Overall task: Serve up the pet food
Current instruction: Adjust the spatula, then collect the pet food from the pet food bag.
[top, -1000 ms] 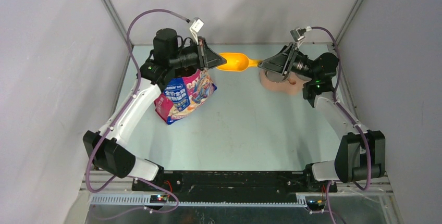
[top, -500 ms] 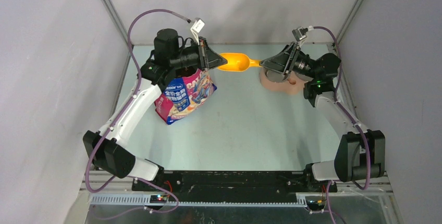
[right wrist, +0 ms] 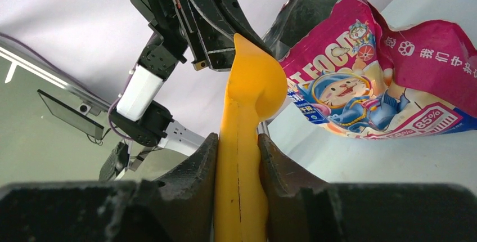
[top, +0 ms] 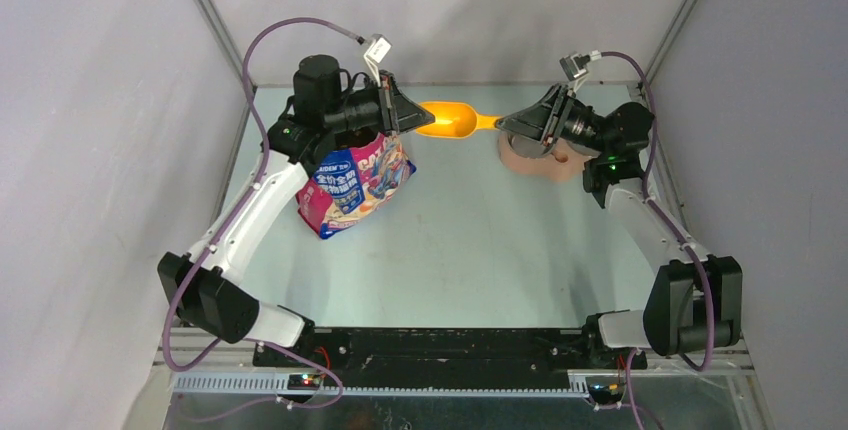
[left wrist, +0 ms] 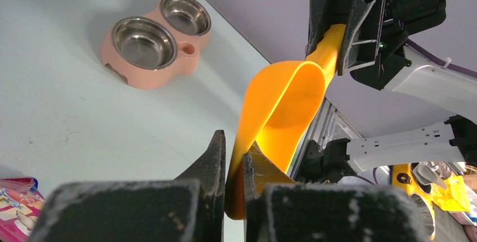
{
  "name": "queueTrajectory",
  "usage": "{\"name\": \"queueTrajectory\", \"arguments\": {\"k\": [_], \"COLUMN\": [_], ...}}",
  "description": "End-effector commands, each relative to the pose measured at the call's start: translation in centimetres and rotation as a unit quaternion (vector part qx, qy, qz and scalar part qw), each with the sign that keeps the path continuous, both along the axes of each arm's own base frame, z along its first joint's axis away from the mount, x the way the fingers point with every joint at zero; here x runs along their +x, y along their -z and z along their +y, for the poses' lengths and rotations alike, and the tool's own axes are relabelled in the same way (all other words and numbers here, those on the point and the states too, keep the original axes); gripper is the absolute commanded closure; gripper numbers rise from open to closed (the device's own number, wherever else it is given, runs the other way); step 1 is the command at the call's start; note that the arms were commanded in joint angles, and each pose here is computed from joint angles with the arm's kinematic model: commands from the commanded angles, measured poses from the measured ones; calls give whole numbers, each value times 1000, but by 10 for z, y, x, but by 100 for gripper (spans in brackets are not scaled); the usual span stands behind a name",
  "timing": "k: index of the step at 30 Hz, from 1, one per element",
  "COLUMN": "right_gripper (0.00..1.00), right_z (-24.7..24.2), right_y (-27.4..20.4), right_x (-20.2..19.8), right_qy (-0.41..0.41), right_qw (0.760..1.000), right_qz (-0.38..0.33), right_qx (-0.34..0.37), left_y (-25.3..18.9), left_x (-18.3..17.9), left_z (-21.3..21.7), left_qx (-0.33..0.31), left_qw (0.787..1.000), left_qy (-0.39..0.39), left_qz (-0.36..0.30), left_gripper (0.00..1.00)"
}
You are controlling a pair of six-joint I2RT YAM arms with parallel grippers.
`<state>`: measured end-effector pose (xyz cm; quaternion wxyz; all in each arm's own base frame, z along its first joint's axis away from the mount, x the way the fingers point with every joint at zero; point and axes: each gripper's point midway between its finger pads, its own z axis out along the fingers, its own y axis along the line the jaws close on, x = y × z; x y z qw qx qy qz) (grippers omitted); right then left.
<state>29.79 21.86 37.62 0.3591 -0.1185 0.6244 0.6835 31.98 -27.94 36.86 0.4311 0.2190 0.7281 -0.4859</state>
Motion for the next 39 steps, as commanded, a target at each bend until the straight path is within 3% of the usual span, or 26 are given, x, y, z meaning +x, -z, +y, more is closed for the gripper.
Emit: {"name": "queueTrajectory", "arguments": {"k": [1,3,5,6,7,8,10,12,21,26,32,39], "right_gripper": [100,100,100,100,100,100,100,100,100,100,100,100], "right_z": [9,10,10,9,8,6,1,-6,-36,-51,-57,-57], "right_y": [-12,-11,-10,-10,-10,-11,-12,-12,-11,-8,-10,-14], "right_x": [-17,-17,-17,-17,-16,-15,-13,-9,6,11,7,3], "right_qy": [-18,-18,-19,-17,-15,-12,-4,8,66,107,117,115], "right_qw": [999,999,999,999,999,999,999,999,997,993,990,989], "right_qz": [-31,-31,-33,-33,-35,-35,-36,-34,-24,-39,-76,-90], "right_qx": [-3,-6,-7,-7,-7,-8,-8,-9,-21,-12,8,15], "left_y": [1,1,-2,-4,-7,-11,-20,-29,-74,-85,-64,-24], "left_x": [8,9,9,8,8,8,7,8,20,35,59,74], "left_z": [5,5,6,6,7,9,13,21,89,146,193,213], "left_qx": [21,21,22,24,25,27,30,34,41,117,231,287], "left_qw": [999,999,999,999,999,998,997,996,979,945,905,894], "left_qy": [-29,-30,-32,-32,-34,-35,-45,-57,-158,-259,-324,-330], "left_qz": [-23,-24,-27,-31,-33,-39,-50,-60,-120,-158,-148,-101], "left_gripper": [100,99,88,72,62,38,11,2,0,0,0,0]}}
